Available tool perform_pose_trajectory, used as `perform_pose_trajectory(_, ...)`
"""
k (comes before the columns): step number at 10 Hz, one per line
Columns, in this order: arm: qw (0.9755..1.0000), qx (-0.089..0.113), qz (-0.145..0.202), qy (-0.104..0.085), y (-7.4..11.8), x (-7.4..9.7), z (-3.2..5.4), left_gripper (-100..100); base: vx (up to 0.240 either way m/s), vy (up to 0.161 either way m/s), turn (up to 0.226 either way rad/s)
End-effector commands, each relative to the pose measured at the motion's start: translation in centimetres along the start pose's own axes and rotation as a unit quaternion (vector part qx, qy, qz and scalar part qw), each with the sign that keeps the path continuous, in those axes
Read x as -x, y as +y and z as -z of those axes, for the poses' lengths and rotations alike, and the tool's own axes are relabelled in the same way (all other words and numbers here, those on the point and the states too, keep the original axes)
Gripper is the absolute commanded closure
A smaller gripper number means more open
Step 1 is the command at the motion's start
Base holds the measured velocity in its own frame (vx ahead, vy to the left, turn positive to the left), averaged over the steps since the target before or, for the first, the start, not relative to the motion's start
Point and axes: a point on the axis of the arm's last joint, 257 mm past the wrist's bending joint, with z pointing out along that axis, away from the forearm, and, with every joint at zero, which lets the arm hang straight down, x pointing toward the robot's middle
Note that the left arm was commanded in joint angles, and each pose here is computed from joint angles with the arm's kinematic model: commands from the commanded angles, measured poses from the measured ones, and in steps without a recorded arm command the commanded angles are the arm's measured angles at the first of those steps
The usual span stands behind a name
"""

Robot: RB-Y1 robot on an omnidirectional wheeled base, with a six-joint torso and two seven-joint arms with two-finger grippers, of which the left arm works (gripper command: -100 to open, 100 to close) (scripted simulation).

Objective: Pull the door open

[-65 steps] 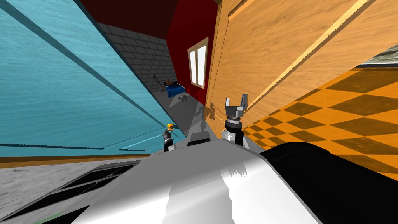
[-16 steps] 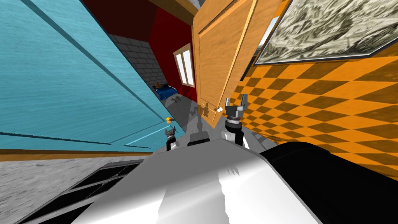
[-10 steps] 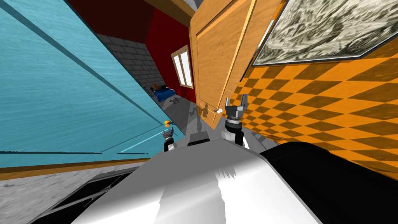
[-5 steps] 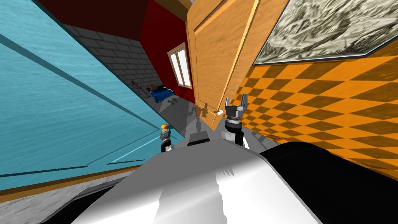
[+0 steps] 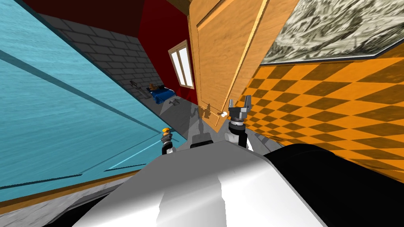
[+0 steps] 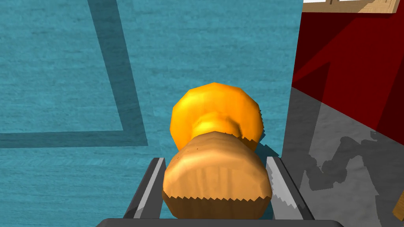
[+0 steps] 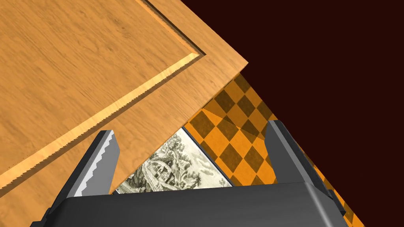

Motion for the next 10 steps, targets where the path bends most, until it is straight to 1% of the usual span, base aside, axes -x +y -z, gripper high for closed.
perform_pose_trajectory(1,1.0,0.0,0.0,-0.001,0.0,0.1,0.09,100,-0.012,-0.002,-0.003)
perform_pose_trajectory(3,1.0,0.0,0.0,-0.001,0.0,0.1,0.09,100,-0.003,-0.001,0.001)
perform_pose_trajectory(4,0.9999,0.013,0.0,-0.001,0.4,0.1,0.24,100,-0.166,0.013,-0.104)
perform_pose_trajectory(5,0.9999,0.017,0.001,-0.001,0.4,0.1,0.27,100,-0.24,0.022,-0.117)
perform_pose_trajectory(8,0.9987,0.05,0.004,0.0,1.3,-0.1,0.68,100,-0.256,0.041,-0.142)
perform_pose_trajectory(10,0.9976,0.068,0.006,-0.001,1.8,-0.1,0.97,100,-0.257,0.0,-0.108)
